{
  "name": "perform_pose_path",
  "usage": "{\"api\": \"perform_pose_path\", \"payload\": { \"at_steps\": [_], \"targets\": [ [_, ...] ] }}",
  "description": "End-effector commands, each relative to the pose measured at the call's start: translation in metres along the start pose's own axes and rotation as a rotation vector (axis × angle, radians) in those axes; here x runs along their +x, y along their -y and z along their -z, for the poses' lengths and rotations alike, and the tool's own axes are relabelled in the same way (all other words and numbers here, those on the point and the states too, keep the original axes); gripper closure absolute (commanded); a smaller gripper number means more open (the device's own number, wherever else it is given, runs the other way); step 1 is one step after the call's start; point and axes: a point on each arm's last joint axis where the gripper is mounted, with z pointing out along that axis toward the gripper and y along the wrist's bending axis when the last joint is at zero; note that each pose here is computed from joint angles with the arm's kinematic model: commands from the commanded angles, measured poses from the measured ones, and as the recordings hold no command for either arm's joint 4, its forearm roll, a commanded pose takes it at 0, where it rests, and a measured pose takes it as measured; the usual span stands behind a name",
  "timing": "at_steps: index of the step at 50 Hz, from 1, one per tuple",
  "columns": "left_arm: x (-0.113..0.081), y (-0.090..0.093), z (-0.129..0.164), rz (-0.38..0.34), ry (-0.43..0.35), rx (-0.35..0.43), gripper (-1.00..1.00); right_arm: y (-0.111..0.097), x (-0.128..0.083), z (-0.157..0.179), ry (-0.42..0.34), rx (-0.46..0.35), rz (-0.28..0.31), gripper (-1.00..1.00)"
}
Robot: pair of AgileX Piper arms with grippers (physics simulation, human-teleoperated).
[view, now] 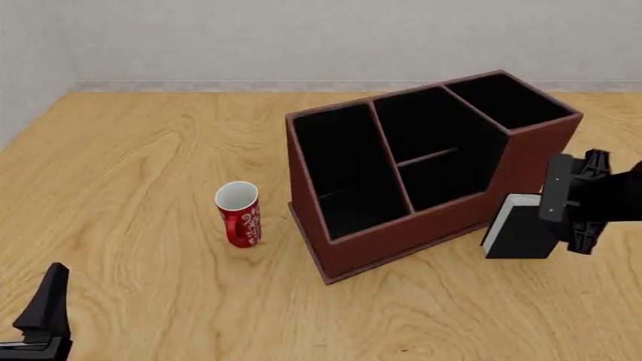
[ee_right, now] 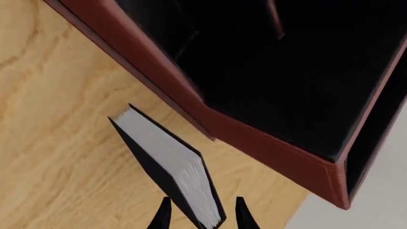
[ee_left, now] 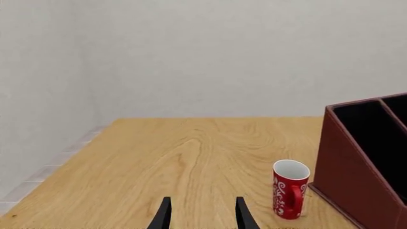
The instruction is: Pick up the book and place it in the left compartment of the caddy.
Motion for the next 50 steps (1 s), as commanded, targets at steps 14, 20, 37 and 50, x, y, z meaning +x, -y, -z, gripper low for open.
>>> {"api": "perform_pose_path", "payload": {
  "at_steps": [14, 20, 37, 50],
  "targets": [
    [0.005, -0.001, 0.0, 0.002, -0.005, -0.013, -1.0, -0.004, -0.004, -0.015, 0.006, -0.035, 0.015, -1.0],
    [0.004, -0.001, 0.0, 0.002, -0.003, -0.014, -1.0, -0.007, -0.004, -0.012, 0.007, -0.042, 0.016, 1.0],
    [0.004, 0.0, 0.0, 0.008, 0.0, -0.001, -1.0, -0.037, 0.001, 0.011, 0.002, -0.063, 0.061, 1.0],
    [0.001, 0.001, 0.0, 0.015, 0.008, 0.017, -1.0, -0.066, -0.002, 0.044, 0.021, -0.07, 0.114, 1.0]
  ]
}}
